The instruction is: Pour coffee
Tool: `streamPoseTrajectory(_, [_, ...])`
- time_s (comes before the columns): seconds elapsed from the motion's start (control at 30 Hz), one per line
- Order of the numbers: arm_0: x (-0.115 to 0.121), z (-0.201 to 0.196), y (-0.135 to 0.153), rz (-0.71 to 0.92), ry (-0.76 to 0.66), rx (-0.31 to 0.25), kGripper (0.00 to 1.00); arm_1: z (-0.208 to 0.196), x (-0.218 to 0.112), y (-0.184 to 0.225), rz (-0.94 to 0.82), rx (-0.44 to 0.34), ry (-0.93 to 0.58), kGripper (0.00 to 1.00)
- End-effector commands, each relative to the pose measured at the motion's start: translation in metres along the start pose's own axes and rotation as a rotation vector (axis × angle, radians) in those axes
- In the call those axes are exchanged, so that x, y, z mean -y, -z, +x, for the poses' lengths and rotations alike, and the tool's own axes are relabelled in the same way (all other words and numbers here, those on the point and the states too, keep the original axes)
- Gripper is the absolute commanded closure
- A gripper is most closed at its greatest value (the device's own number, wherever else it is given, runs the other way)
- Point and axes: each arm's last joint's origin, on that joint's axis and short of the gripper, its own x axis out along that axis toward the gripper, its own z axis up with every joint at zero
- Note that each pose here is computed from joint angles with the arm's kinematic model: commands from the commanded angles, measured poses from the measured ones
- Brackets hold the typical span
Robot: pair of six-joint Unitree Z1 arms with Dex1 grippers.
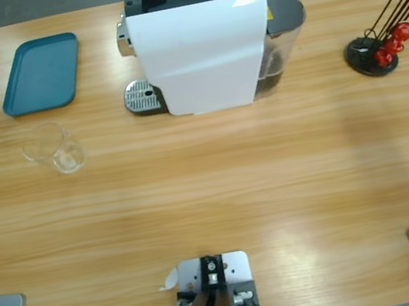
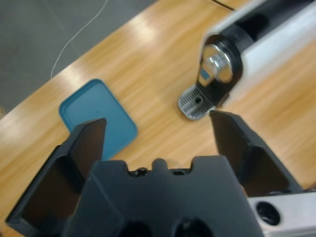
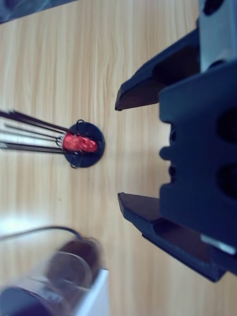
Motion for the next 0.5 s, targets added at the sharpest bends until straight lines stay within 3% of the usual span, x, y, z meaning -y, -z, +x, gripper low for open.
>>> streamPoseTrajectory(0.03, [0.01, -0.009, 0.062, 0.04, 0.043, -0.085, 0.0, 0.077, -0.021, 0.008, 0.022, -0.122, 0.086, 0.232])
streamPoseTrajectory(0.2, [0.012, -0.002, 0.085, 0.031, 0.047, -0.148, 0.0, 0.1, -0.027, 0.017, 0.034, -0.079, 0.063, 0.23])
streamPoseTrajectory(0.3, [0.014, 0.004, 0.09, 0.026, 0.049, -0.179, 0.0, 0.114, -0.032, 0.019, -0.004, -0.098, 0.044, 0.23])
streamPoseTrajectory(0.5, [0.015, 0.013, 0.08, 0.025, 0.049, -0.182, 0.0, 0.13, -0.018, 0.017, 0.039, -0.082, 0.125, 0.24])
